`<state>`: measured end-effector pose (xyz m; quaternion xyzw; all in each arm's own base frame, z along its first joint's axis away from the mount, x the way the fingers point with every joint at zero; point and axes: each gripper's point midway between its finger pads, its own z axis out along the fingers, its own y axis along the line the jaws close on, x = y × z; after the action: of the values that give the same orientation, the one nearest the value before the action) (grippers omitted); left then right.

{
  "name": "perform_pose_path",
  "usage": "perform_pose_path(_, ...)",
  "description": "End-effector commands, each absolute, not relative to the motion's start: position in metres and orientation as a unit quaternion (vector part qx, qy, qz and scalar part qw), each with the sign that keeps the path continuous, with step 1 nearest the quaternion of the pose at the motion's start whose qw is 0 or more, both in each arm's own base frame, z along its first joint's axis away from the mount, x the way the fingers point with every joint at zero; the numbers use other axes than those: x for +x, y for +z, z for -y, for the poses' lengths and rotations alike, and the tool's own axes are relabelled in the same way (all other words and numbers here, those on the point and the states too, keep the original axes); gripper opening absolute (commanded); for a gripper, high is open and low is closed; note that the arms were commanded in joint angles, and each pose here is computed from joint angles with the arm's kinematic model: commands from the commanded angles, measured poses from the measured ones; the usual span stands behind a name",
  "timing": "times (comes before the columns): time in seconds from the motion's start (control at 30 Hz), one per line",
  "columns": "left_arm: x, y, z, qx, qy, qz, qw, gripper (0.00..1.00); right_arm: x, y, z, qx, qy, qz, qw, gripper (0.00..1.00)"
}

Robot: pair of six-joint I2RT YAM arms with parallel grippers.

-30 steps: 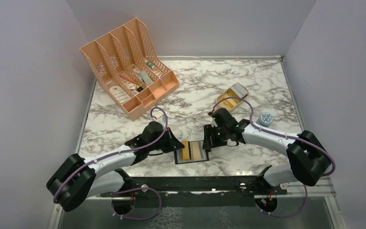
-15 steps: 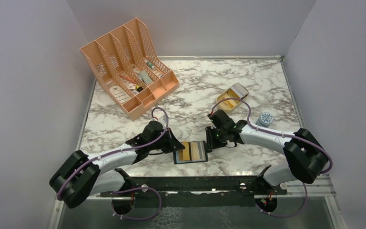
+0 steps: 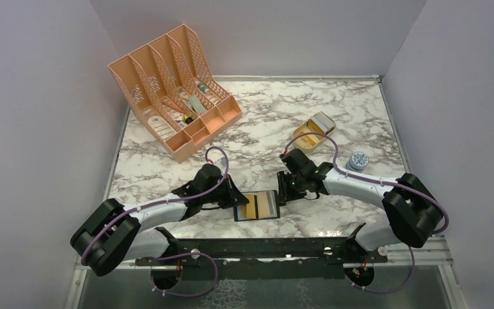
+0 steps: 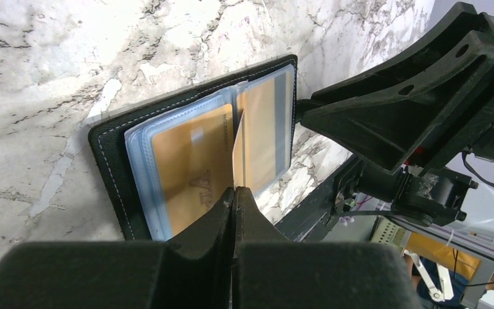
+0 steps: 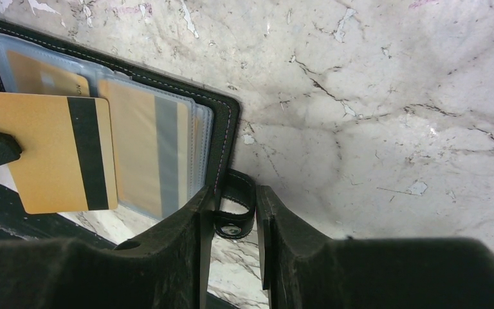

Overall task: Put the credit cards into the card holder
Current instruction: Insert the credit card into the card holder.

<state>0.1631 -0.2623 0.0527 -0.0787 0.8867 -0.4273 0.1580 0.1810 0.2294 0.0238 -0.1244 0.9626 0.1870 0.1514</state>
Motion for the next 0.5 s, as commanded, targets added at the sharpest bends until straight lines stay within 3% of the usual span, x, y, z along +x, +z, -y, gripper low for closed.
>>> perform_pose_path(0.0, 0.16, 0.048, 0.262, -0.086, -0.429, -0.887, 0.146, 0.0, 0.182, 0.023, -0.23, -0.124, 0.181, -0.963, 0.158, 0.29)
perform_pose_path(0.47, 0.163, 0.037, 0.26, -0.105, -0.415, -0.893, 0.14, 0.0, 0.18, 0.022, -0.232, -0.127, 0.183, -0.962, 0.157, 0.28)
